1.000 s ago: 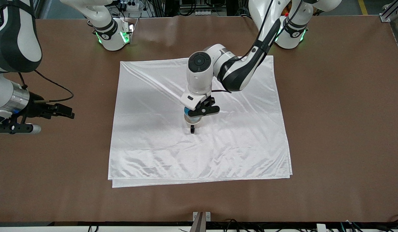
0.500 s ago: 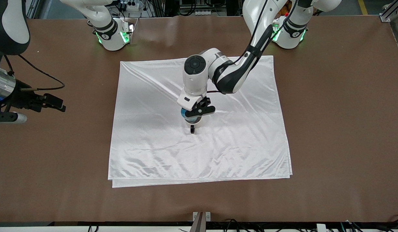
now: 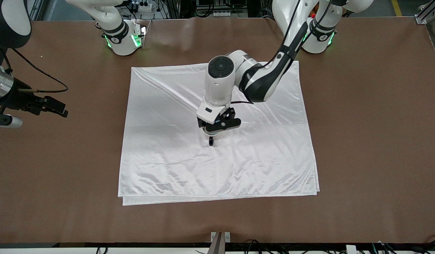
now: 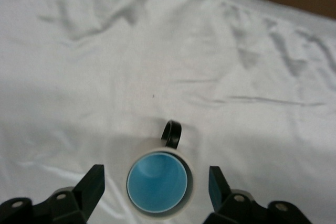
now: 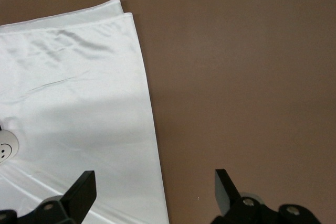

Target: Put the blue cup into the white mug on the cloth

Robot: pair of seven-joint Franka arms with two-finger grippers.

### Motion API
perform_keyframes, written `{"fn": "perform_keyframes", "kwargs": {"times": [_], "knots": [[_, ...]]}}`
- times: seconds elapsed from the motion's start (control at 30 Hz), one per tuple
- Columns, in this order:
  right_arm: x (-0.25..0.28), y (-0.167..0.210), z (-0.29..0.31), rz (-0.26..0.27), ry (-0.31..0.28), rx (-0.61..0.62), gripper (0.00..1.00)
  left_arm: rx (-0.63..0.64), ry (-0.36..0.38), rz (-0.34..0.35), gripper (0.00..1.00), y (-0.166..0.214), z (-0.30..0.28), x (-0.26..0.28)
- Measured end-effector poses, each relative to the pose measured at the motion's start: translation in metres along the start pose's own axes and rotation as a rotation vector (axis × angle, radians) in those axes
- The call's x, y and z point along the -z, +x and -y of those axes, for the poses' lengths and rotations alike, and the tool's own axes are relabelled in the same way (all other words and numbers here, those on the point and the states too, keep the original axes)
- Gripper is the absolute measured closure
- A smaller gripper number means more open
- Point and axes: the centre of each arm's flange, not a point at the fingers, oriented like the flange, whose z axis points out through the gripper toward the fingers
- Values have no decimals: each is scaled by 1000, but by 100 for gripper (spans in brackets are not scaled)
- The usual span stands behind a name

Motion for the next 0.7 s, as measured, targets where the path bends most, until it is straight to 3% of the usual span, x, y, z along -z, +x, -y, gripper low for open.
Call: {"fn": "perform_keyframes", "kwargs": {"times": [0.07, 0.2, 0.43, 0.7], "knots": [[1, -2, -1, -1, -8, 1, 0, -10, -23, -29, 2, 22, 9, 26], [6, -9, -2, 9, -13, 2, 0, -60, -41, -87, 0, 66, 37, 84], [15, -21, -1, 43, -18, 5, 0, -124, 48, -83, 0, 116, 101, 144], [28, -32, 4, 62, -21, 15, 0, -120, 180, -76, 0, 127, 146, 196]]}}
